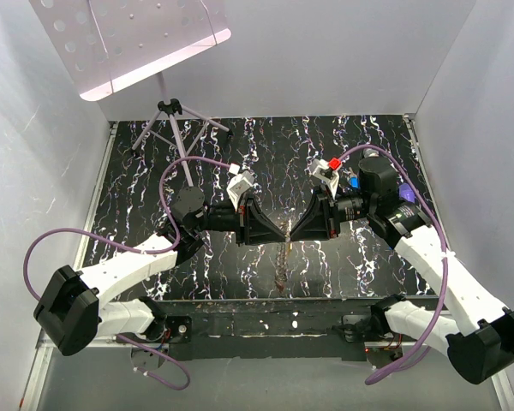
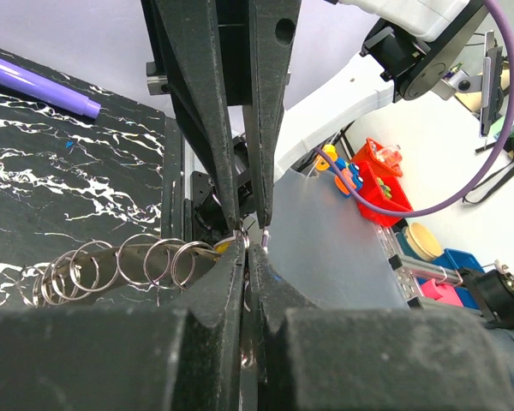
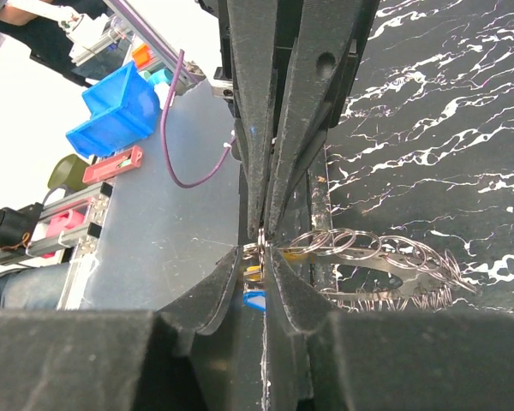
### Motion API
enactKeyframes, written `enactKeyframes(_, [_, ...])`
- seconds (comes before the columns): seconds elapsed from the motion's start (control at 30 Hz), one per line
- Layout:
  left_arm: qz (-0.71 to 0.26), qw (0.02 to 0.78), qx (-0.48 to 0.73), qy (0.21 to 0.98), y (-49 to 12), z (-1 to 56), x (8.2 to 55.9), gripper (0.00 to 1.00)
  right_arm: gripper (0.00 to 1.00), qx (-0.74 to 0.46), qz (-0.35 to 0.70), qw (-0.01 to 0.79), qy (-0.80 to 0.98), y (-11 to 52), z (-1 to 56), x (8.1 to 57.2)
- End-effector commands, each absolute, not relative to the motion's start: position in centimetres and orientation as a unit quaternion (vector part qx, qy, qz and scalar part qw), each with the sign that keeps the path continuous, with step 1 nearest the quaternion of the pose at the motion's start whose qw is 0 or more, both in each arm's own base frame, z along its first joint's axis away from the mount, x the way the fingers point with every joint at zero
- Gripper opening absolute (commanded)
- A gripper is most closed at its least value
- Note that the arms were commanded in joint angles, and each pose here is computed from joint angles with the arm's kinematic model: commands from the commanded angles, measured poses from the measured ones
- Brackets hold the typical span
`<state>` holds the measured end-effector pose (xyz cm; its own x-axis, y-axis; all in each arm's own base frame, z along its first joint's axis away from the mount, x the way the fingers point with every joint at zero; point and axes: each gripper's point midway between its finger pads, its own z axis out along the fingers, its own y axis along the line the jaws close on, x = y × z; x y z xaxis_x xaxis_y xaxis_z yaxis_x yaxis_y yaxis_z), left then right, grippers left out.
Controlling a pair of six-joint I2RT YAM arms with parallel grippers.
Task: Put the keys on the keyring
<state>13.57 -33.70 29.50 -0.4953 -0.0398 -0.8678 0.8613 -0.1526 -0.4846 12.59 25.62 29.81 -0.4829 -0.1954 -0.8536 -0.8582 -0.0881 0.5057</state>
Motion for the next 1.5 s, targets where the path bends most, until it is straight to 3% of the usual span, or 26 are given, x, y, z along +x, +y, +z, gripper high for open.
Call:
enactKeyframes(0.0, [-0.664,0.369,0.372,0.533,-33.2,31.4,13.3,0.0,0.21,-0.437,0.605,0.282,0.604,25.3,30.6,11.8])
enactKeyframes(0.13, [-0.662,0.372,0.37,0.535,-33.1,31.5,13.3,0.0,0.15,-0.44,0.607,0.28,0.599,25.3,30.7,11.7])
enactKeyframes(0.43, [-0.658,0.38,0.37,0.535,-33.0,31.6,13.4,0.0,0.15,-0.438,0.606,0.278,0.603,25.3,30.4,11.8])
enactKeyframes(0.63, [-0.657,0.383,0.37,0.533,-32.9,31.8,13.4,0.0,0.01,-0.436,0.61,0.271,0.603,25.3,30.4,11.8])
enactKeyframes(1.47, [-0.662,0.423,0.36,0.503,-31.9,32.9,13.8,0.0,0.01,-0.421,0.618,0.234,0.622,25.7,29.3,11.7])
